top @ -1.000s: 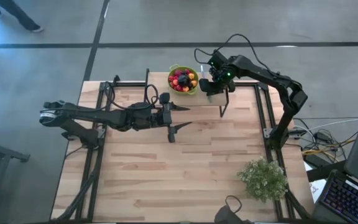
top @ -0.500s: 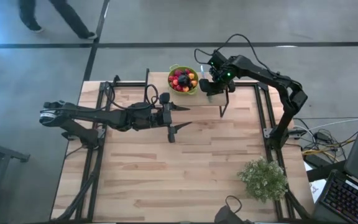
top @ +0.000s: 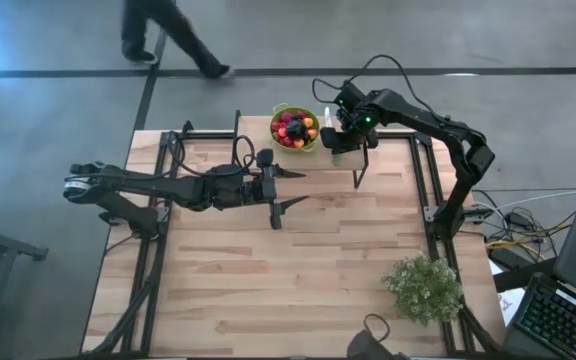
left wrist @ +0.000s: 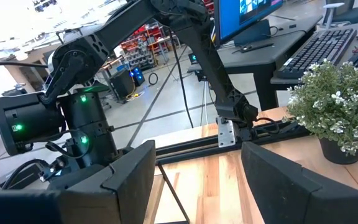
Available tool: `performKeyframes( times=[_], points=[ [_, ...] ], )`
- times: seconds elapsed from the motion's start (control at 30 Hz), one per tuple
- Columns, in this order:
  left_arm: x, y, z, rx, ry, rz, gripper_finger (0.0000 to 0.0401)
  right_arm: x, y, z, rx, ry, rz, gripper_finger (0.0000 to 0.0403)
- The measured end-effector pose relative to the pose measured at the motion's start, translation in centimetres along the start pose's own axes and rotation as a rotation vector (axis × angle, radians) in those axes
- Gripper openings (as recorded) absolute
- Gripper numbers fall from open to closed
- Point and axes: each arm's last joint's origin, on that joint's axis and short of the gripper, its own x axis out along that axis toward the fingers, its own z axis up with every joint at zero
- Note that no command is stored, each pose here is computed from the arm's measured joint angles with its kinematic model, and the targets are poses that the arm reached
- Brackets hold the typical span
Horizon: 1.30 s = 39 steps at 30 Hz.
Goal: Pick & Place Fruit
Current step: Put the green knife on the shelf to the left of the green colander, then return to Home Position
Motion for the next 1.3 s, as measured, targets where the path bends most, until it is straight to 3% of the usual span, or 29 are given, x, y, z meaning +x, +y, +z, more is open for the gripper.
performKeyframes(
  times=[0.47,0.83,0.97,1.2,1.3],
  points=[
    [0.0,0.0,0.0,0.000,0.000,0.000,0.0243,-1.5,-0.2,-0.3,-0.023,-0.028,0.024,0.0116],
    [0.0,0.0,0.0,0.000,0.000,0.000,0.0243,-5.0,-0.1,-1.5,-0.150,-0.101,0.100,0.0138],
    [0.0,0.0,0.0,0.000,0.001,0.000,0.0243,-6.7,0.0,-2.0,-0.260,-0.185,0.118,0.0117],
    [0.0,0.0,0.0,0.000,0.001,0.000,0.0243,-10.2,1.0,-4.3,-0.506,-0.326,0.183,0.0027],
    [0.0,0.0,0.0,0.000,0.001,0.003,0.0243,-11.9,0.9,-5.4,-0.563,-0.397,0.193,0.0013]
  ],
)
